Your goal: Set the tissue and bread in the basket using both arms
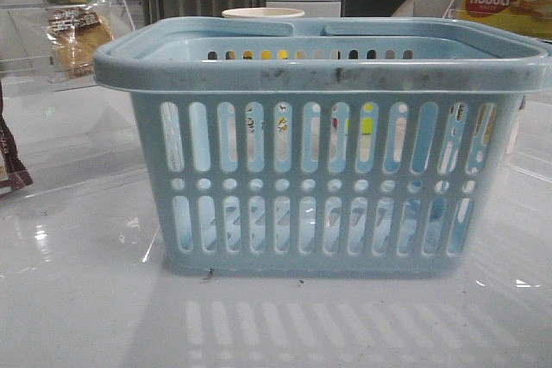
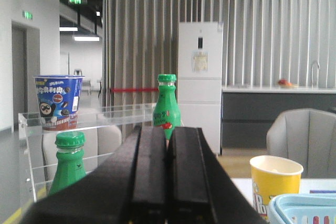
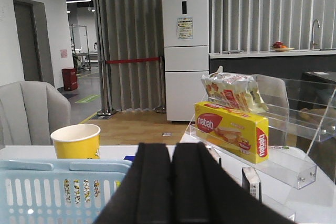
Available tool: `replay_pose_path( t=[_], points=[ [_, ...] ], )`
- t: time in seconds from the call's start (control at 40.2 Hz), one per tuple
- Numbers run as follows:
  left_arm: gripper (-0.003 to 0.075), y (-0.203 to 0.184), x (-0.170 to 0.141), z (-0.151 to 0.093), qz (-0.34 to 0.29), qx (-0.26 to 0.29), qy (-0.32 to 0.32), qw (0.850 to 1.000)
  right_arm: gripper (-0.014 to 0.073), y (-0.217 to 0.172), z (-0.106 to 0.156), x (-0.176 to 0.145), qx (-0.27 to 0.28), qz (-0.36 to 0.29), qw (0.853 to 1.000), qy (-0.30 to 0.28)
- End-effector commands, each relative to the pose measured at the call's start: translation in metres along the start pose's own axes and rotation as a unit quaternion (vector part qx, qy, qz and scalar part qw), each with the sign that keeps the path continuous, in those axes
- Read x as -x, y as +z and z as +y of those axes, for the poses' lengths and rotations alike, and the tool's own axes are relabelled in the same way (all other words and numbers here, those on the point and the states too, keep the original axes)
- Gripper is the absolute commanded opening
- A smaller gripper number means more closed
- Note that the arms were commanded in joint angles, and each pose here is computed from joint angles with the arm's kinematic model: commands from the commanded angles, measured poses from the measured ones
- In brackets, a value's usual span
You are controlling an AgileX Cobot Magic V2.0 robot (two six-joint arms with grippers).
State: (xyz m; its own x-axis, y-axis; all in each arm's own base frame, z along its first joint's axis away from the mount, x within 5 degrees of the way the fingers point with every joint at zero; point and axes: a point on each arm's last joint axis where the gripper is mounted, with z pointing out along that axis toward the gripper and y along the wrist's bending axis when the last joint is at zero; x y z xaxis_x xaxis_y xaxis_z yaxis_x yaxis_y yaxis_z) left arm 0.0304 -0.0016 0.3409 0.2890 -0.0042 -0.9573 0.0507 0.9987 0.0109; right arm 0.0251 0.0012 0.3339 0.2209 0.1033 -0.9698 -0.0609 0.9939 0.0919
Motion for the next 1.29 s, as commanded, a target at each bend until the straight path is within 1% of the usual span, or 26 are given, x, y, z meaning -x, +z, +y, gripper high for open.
replay_pose_path(
  t=[0.0,0.124,0.224,0.373,0.547,0.82,0.87,0.92,0.944,0.994,1.019,1.069,1.094,1.143,1.268],
  points=[
    [0.0092,0.013,0.032,0.000,0.008,-0.003,-0.004,1.000,0.0057,0.011,0.003,0.033,-0.001,-0.004,1.000,-0.002],
    [0.0092,0.030,0.046,0.000,0.068,-0.003,-0.004,0.998,0.0057,0.031,0.004,0.044,-0.007,0.067,0.998,-0.001],
    [0.0092,0.044,0.045,0.000,0.124,-0.005,-0.010,0.992,0.0057,0.048,0.004,0.043,-0.012,0.125,0.992,-0.001],
    [0.0092,0.060,0.029,-0.001,0.189,-0.005,-0.009,0.982,0.0057,0.074,0.002,0.025,-0.019,0.205,0.978,-0.001],
    [0.0092,0.072,0.008,-0.001,0.276,-0.005,-0.009,0.961,0.0057,0.096,0.000,0.003,-0.026,0.281,0.959,-0.001],
    [0.0096,0.090,-0.012,-0.001,0.331,-0.006,-0.008,0.944,0.0066,0.123,-0.003,-0.028,-0.034,0.372,0.928,0.000],
    [0.0119,0.092,-0.015,-0.001,0.338,-0.006,-0.008,0.941,0.0109,0.126,-0.004,-0.032,-0.035,0.381,0.924,0.000],
    [0.0175,0.094,-0.018,-0.001,0.344,-0.007,-0.005,0.939,0.0191,0.129,-0.004,-0.035,-0.035,0.388,0.921,0.000],
    [0.0221,0.094,-0.019,-0.001,0.346,-0.007,-0.005,0.938,0.0237,0.131,-0.004,-0.037,-0.036,0.391,0.920,0.000],
    [0.0300,0.095,-0.020,-0.002,0.349,-0.007,-0.005,0.937,0.0353,0.134,-0.005,-0.040,-0.037,0.395,0.918,-0.003],
    [0.0353,0.096,-0.020,-0.002,0.350,-0.007,-0.005,0.937,0.0417,0.135,-0.005,-0.041,-0.038,0.398,0.917,-0.008],
    [0.0429,0.096,-0.020,-0.002,0.349,-0.007,-0.005,0.937,0.0507,0.139,-0.006,-0.044,-0.039,0.402,0.915,-0.013],
    [0.0452,0.097,-0.020,-0.002,0.347,-0.007,-0.005,0.938,0.0542,0.141,-0.007,-0.045,-0.040,0.401,0.915,-0.019],
    [0.0477,0.097,-0.020,-0.002,0.347,-0.007,-0.005,0.938,0.0570,0.144,-0.009,-0.046,-0.044,0.404,0.913,-0.023],
    [0.0477,0.097,-0.020,-0.002,0.346,-0.007,-0.005,0.938,0.0572,0.159,-0.019,-0.043,-0.070,0.406,0.911,-0.018]
  ],
)
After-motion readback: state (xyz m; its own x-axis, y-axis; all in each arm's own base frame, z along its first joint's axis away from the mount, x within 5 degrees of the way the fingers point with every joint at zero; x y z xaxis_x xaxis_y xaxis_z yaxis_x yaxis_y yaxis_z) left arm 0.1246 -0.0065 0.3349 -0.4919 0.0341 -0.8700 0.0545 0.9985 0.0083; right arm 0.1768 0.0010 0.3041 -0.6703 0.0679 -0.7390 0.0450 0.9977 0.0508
